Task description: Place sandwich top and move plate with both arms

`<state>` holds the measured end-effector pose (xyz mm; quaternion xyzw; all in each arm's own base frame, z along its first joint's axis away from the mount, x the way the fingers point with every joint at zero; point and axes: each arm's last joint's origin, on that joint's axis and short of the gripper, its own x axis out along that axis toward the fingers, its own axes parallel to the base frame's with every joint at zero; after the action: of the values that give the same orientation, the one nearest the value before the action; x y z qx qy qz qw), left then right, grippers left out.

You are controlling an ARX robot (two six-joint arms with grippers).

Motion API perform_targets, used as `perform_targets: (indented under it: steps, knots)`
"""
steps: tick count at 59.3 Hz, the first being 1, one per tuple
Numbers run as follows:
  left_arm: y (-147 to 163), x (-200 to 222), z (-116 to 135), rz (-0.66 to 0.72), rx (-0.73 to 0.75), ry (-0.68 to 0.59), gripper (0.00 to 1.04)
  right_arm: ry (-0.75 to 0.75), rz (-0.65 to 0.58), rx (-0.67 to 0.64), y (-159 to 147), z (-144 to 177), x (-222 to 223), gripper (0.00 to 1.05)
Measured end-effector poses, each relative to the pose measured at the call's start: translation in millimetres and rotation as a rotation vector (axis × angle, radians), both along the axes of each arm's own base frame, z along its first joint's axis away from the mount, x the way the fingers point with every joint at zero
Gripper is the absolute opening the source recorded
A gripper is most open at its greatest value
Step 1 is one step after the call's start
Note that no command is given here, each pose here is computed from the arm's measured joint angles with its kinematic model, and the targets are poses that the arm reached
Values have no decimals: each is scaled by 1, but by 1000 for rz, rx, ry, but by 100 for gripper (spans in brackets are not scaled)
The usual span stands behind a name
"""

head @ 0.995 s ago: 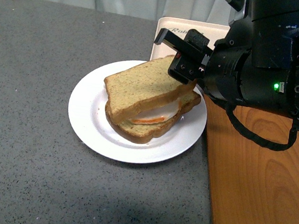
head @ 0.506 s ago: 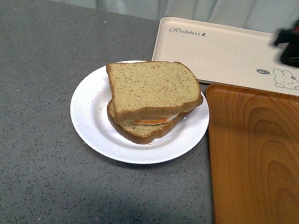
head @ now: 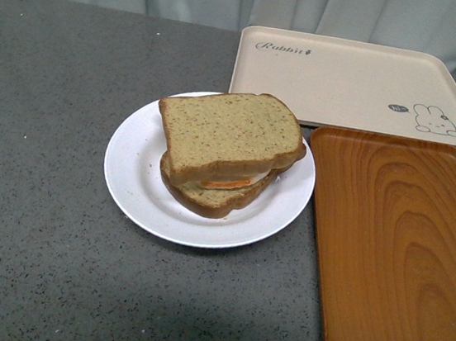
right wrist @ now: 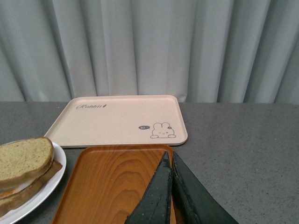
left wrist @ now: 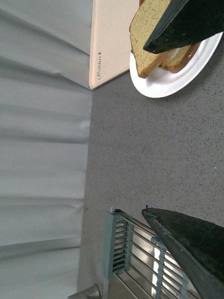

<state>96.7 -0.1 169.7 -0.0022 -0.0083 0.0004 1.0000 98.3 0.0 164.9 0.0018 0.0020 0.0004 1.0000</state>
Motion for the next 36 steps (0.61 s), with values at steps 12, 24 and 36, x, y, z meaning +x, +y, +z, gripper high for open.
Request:
perform_targets:
  steps: [12, 24, 36]
  knots:
    - [0, 0, 0, -3, 0, 0, 98, -6, 0, 0, 0, 0, -1, 1]
    - [0, 0, 0, -2, 0, 0, 98, 160, 24, 145, 0, -1, -1, 12]
    - [0, 0, -1, 43, -72, 70, 98, 314, -38, 481, 0, -8, 0, 45]
